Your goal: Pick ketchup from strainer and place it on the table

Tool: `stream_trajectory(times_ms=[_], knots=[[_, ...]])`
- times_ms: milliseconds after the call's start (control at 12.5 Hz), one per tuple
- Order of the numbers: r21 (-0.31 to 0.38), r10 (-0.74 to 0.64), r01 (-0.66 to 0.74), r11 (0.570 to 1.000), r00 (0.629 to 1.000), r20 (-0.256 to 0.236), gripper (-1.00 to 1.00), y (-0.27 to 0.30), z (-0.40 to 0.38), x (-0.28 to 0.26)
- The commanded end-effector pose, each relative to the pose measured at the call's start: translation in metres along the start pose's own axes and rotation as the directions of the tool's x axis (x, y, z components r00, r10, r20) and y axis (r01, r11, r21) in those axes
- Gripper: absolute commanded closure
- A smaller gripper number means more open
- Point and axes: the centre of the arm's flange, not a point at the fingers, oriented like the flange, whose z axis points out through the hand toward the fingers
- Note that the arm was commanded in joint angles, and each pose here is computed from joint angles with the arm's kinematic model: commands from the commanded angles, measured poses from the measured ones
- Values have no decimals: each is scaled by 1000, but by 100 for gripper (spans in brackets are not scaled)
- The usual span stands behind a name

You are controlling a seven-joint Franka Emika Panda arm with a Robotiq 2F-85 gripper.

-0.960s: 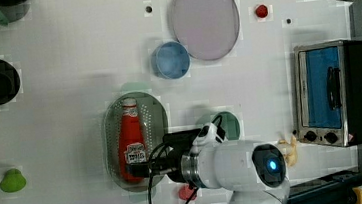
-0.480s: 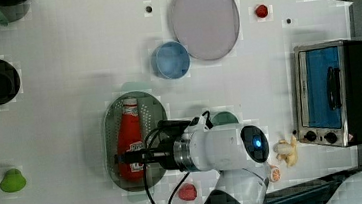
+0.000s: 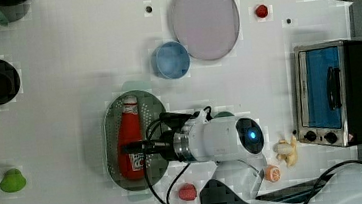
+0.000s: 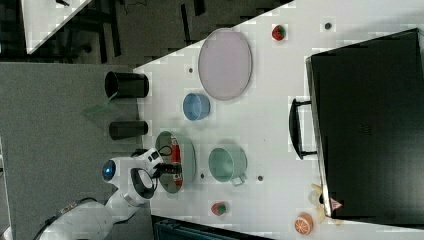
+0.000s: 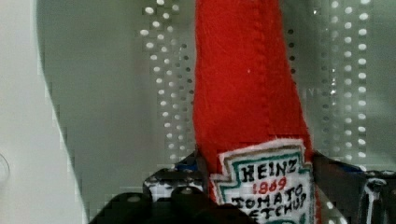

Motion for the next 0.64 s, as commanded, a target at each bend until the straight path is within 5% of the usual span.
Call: stream_trajectory(times_ms=[80,640], knots=[[21,-11,12,1000,1000,-28,-18,-30,-5,-14],[-67,-25,18,998,995,-99,-18,-61,-105,-17]])
